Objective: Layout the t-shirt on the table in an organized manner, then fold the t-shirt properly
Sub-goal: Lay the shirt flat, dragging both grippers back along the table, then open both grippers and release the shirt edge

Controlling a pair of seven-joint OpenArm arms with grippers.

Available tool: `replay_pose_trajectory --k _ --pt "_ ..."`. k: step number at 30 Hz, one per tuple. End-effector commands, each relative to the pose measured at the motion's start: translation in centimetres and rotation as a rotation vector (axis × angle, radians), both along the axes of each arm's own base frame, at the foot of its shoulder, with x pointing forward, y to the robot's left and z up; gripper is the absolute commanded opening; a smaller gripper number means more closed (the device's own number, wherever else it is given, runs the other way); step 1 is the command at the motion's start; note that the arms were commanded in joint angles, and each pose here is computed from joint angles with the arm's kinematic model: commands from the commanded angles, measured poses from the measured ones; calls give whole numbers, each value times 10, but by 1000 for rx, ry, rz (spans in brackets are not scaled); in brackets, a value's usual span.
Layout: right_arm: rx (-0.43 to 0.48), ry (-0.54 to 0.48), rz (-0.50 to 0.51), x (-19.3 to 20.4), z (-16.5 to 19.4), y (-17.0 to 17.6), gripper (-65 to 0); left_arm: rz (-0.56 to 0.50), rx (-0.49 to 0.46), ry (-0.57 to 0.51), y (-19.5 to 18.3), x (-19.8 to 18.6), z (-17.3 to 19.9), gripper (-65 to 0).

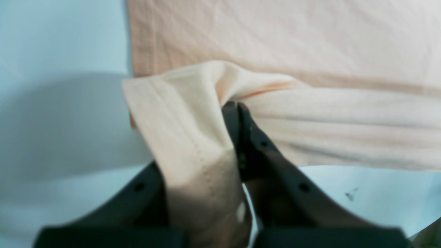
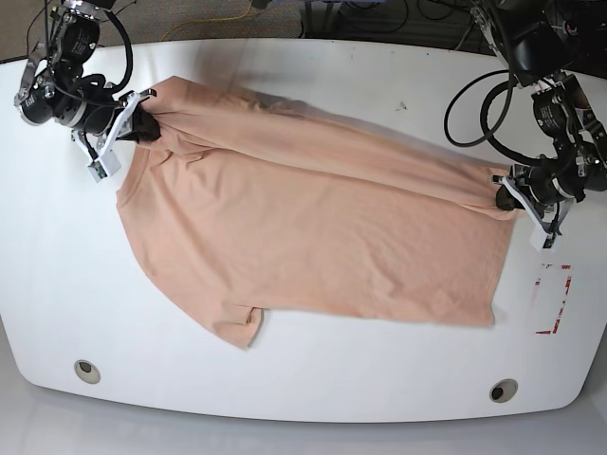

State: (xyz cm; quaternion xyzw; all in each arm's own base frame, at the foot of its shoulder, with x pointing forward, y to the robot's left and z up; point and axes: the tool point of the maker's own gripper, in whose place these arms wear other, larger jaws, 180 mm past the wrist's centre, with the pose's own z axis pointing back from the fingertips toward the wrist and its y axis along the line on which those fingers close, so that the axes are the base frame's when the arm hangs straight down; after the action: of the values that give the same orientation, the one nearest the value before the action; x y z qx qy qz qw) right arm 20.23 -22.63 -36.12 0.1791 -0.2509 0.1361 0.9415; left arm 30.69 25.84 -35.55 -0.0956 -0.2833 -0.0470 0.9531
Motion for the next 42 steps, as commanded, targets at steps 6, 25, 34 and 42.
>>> replay_pose_trajectory --k 6,25,34,42 --pt "-59 -53 -23 20 8 -8 -650 14 -23 -47 5 21 11 -650" --pt "-162 -33 -61 29 2 -20 -208 -10 -74 -56 -11 31 -3 -633" --pt "-108 -83 -121 28 15 -30 0 -11 -74 -76 -11 35 2 -297" --pt "5 -146 -205 16 30 -41 0 -7 -74 -97 -10 42 10 -153"
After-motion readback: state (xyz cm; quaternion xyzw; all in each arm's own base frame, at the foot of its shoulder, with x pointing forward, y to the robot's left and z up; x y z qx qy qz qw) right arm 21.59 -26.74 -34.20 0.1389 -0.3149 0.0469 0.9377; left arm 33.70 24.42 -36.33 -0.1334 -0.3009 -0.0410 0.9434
